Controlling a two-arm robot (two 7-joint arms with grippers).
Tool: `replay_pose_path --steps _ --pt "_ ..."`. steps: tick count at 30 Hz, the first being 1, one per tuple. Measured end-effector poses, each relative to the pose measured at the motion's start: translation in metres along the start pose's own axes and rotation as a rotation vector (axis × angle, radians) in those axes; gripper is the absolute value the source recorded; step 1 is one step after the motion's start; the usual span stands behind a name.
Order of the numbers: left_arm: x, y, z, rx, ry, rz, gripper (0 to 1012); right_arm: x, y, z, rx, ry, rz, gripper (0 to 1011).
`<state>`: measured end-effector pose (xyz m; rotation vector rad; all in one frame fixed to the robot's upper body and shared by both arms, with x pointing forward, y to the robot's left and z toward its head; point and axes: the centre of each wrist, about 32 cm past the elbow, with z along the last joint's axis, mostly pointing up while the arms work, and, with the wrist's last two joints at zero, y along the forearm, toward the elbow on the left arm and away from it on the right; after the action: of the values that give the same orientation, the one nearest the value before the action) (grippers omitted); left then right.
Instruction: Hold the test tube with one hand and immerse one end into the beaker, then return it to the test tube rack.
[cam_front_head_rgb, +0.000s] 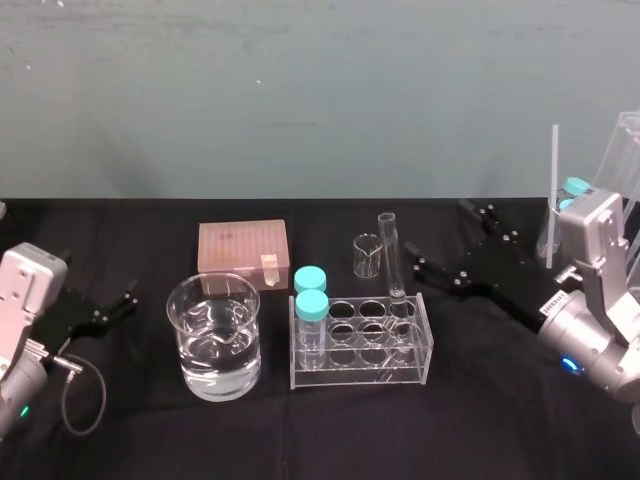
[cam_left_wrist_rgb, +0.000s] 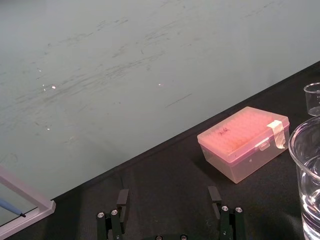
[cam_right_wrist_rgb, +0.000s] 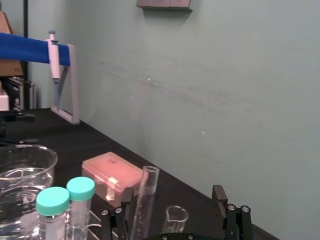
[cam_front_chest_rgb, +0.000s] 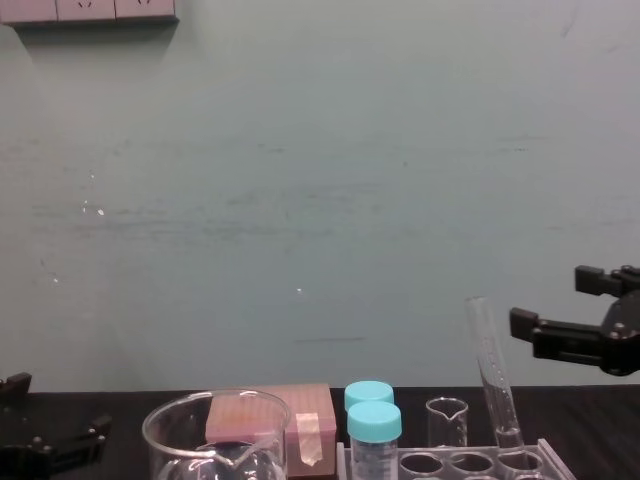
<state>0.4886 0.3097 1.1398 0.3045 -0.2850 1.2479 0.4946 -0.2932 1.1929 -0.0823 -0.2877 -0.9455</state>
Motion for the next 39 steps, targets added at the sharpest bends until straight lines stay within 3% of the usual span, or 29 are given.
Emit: replay_pose_path --steps 17,39 --pt "0.0 0.0 0.0 0.0 0.0 0.0 1000 0.0004 0.032 -0.002 -0.053 0.047 0.085 1003" --pt "0.0 0.0 0.0 0.0 0.0 0.0 1000 -0.0016 0.055 -0.013 -0.107 0.076 0.087 1003"
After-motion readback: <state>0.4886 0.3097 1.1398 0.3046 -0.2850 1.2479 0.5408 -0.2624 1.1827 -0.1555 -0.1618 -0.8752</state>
